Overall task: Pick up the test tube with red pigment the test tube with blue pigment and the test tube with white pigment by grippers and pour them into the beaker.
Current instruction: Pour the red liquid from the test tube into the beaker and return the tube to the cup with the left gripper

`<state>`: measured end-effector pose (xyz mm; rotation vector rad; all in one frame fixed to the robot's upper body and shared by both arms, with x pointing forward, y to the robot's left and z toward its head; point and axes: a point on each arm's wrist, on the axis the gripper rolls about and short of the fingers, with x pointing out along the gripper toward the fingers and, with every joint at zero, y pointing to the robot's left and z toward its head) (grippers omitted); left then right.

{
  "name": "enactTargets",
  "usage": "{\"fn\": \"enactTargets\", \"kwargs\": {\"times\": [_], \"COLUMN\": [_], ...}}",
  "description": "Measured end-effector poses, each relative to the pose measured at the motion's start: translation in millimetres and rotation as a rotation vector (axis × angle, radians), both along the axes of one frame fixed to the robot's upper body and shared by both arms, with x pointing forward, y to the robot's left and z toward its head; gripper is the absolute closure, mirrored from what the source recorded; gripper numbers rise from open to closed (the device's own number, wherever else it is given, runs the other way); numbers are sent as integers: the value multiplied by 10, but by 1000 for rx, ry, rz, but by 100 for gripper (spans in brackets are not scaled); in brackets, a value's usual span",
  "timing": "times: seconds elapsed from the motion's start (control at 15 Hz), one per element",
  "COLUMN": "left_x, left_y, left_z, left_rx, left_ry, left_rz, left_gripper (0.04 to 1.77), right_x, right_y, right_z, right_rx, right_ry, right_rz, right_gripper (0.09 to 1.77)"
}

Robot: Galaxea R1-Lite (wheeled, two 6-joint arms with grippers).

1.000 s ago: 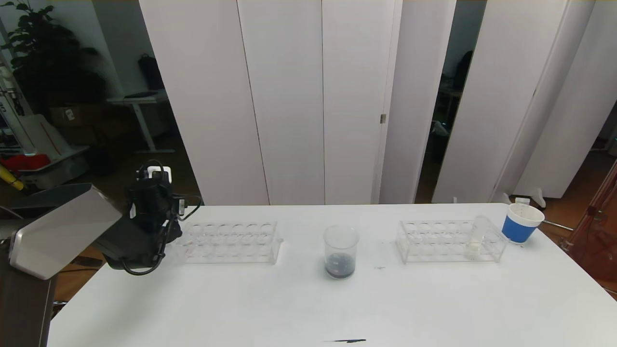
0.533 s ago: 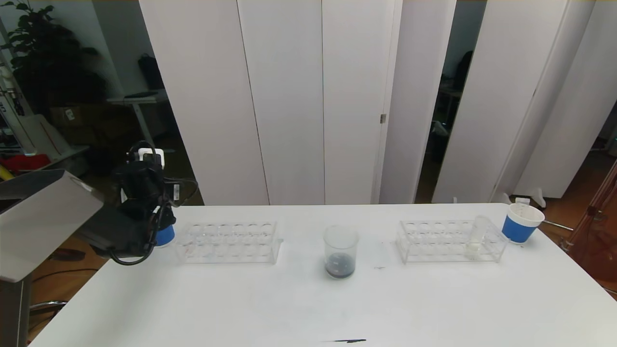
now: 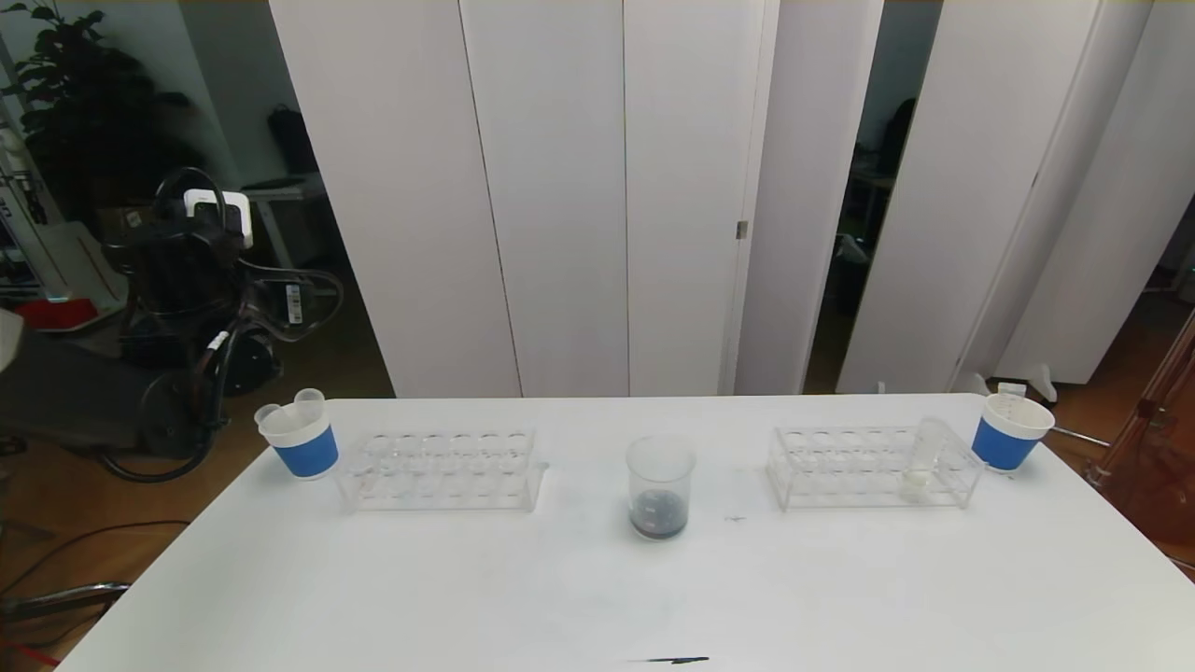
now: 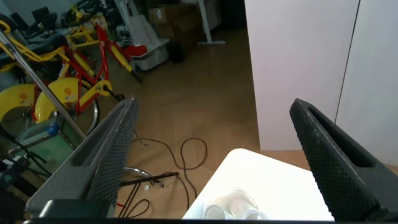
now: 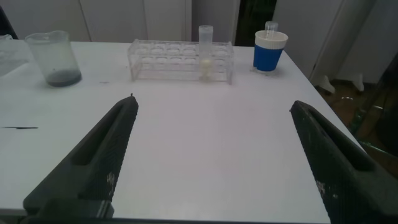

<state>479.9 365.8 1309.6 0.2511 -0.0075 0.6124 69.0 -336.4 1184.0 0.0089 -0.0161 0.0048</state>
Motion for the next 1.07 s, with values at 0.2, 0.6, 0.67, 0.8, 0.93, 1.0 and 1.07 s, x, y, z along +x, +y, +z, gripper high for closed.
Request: {"fn": "enactTargets", "kwargs": {"times": [0.2, 0.6, 0.67, 0.8, 0.93, 1.0, 1.07], "left_x": [-447, -1615, -1801, -2190, -2582, -2806, -3016], "left_y": [-95, -163, -176, -204, -227, -239, -248], "left_z": [339, 717, 744, 766, 748, 721, 688], "left_rx": [4, 17, 19, 23, 26, 28, 29], "left_ry": [-27, -37, -40, -30, -16, -9, -5], "left_rz": [-67, -180, -199, -248, -300, -326, -343], "left_gripper": [7, 7, 7, 7, 7, 7, 7], "right_x": [0, 0, 0, 0, 0, 0, 0], "right_y": [0, 0, 0, 0, 0, 0, 0], "right_z": [0, 0, 0, 0, 0, 0, 0], "right_rx": [0, 0, 0, 0, 0, 0, 0], "right_ry": [0, 0, 0, 0, 0, 0, 0], "right_rz": [0, 0, 0, 0, 0, 0, 0], "right_gripper": [11, 11, 11, 11, 11, 11, 11]}}
